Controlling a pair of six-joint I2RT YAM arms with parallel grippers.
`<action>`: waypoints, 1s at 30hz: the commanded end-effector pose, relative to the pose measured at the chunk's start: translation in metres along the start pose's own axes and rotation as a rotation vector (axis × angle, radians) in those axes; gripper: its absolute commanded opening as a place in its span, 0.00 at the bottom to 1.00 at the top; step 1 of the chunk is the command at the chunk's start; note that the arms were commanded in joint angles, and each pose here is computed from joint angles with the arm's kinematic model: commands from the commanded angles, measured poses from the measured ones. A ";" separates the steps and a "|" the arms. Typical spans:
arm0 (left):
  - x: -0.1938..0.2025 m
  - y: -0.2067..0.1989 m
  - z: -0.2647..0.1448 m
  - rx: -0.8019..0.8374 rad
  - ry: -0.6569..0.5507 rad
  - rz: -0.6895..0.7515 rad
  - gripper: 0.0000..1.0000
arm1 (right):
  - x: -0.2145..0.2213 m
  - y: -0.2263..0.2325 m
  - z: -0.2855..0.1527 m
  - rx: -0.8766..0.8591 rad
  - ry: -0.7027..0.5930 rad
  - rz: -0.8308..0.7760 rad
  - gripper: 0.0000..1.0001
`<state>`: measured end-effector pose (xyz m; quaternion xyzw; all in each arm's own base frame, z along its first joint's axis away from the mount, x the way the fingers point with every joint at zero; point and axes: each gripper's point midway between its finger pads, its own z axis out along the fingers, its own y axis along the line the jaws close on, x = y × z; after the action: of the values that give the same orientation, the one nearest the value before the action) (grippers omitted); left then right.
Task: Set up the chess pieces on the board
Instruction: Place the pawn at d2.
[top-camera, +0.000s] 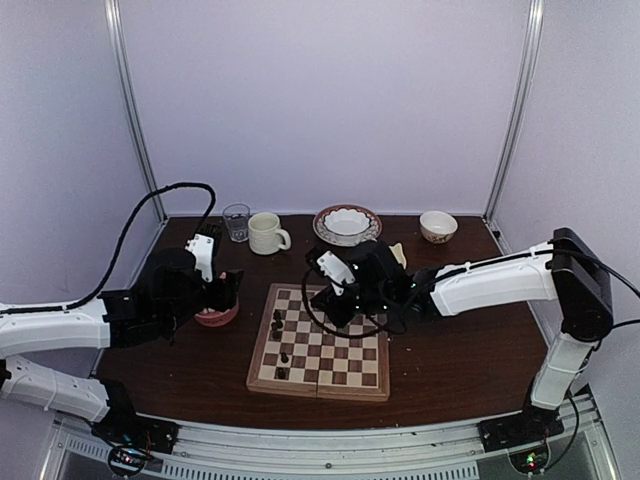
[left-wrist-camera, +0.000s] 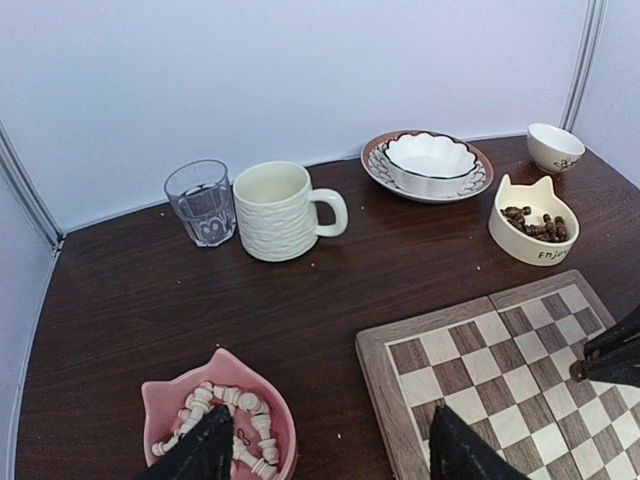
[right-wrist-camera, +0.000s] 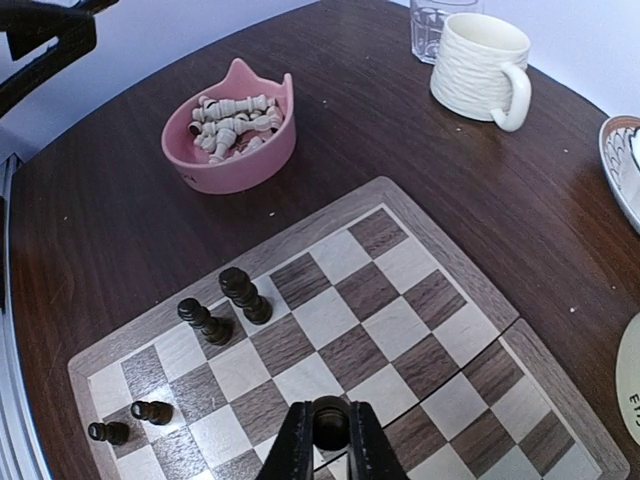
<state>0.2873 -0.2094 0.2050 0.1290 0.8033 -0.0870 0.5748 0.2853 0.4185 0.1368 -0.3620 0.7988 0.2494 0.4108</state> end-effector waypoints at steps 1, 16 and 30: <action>-0.019 0.000 -0.006 0.013 -0.064 -0.059 0.67 | -0.001 0.029 0.010 -0.124 -0.020 -0.062 0.10; -0.014 -0.016 0.000 0.073 -0.024 -0.036 0.66 | 0.027 0.081 0.029 -0.286 0.035 -0.195 0.11; -0.017 -0.016 -0.003 0.080 -0.030 -0.035 0.66 | 0.045 0.086 0.053 -0.264 0.093 -0.227 0.10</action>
<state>0.2846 -0.2203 0.2005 0.1448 0.8073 -0.1092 0.5616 0.2254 0.4833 0.0778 -0.5028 0.7368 0.2959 0.3416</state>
